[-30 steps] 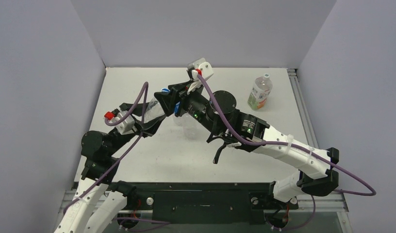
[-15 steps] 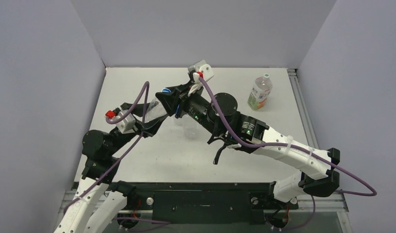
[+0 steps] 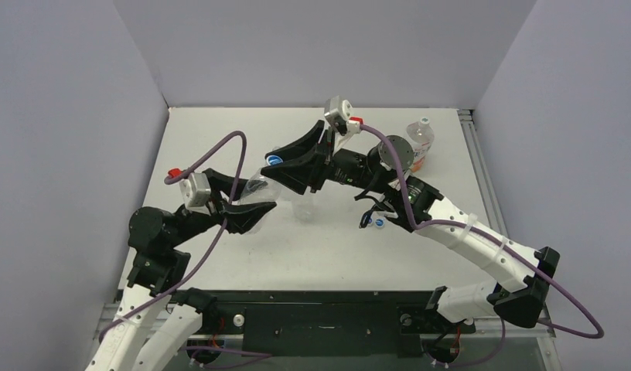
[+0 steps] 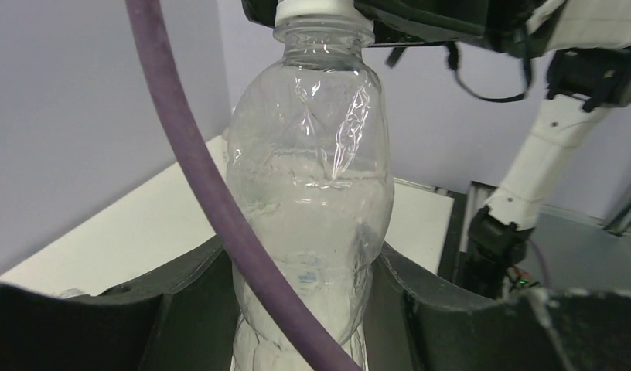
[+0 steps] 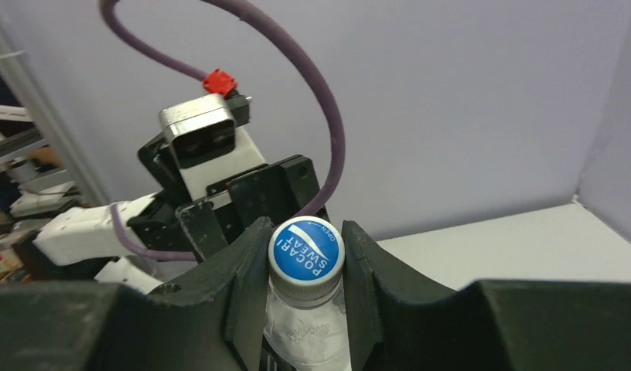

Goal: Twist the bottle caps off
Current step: Unscrew the bottle cap from the plastic bottle.

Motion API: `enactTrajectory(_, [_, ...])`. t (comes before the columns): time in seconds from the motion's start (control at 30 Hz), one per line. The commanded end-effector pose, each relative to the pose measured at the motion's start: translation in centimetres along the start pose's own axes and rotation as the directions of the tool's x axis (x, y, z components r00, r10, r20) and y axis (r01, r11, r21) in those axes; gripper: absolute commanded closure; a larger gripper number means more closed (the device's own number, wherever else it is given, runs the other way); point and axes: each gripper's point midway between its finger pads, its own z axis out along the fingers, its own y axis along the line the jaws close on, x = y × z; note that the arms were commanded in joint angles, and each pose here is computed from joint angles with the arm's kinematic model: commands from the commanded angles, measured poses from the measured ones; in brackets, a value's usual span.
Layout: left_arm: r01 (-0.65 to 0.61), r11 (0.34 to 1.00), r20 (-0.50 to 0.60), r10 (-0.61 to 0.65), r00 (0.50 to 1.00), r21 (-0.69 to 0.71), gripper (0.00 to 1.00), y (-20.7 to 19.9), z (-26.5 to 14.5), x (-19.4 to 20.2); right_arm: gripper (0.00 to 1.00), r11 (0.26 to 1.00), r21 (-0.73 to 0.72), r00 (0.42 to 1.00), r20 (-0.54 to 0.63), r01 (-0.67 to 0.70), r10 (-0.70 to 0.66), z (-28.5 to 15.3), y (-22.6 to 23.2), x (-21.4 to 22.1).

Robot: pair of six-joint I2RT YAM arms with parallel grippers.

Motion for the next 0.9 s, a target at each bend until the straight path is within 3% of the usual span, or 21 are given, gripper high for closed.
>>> enactTrajectory(0.0, [0.076,0.978,0.062,-0.09,0.994,0.194,0.95,-4.7,-0.4,-4.7,1.0,0.926,-0.372,0.989,0.146,0.062,-0.007,-2.7,7.6,-5.9])
enactTrajectory(0.27, [0.108,0.953,0.036,-0.123,0.992,0.284,0.95,-6.6,-0.7,-5.6,1.0,0.845,-0.533,0.99,0.136,0.043,0.035,-2.7,9.5,-6.0])
enactTrajectory(0.43, [0.086,0.961,0.034,-0.098,0.995,0.261,0.95,-6.1,-0.6,-5.1,0.99,0.866,-0.5,0.995,0.075,-0.015,0.06,-1.5,8.1,-5.0])
enactTrajectory(0.5, [0.066,0.97,0.039,-0.077,0.996,0.232,0.95,-5.4,-0.5,-4.9,0.84,0.9,-0.435,0.996,0.066,-0.027,0.062,-1.3,6.7,-5.0])
enactTrajectory(0.53, [0.057,0.975,0.047,-0.069,0.997,0.214,0.96,-5.1,-0.5,-4.9,0.68,0.919,-0.392,0.996,0.056,-0.043,0.07,-1.2,5.8,-4.8])
enactTrajectory(0.63, [0.026,0.985,0.052,-0.035,0.998,0.169,0.96,-4.2,-0.4,-4.5,0.5,0.937,-0.349,0.996,0.069,-0.027,0.054,-2.3,5.4,-5.2])
enactTrajectory(0.7, [0.018,0.989,0.057,-0.027,0.998,0.148,0.96,-3.8,-0.3,-4.4,0.3,0.94,-0.341,0.996,0.078,-0.007,0.036,-3.0,5.6,-5.5])
enactTrajectory(0.77, [0.011,0.991,0.062,-0.019,0.998,0.13,0.96,-3.4,-0.3,-4.4,0.22,0.961,-0.275,0.997,0.075,-0.006,0.028,-3.3,4.9,-5.7])
enactTrajectory(0.87, [-0.016,0.997,0.072,0.011,0.997,0.08,0.96,-2.3,-0.2,-4.1,0.19,0.985,-0.168,0.995,0.094,0.025,-0.009,-3.8,3.7,-6.6])
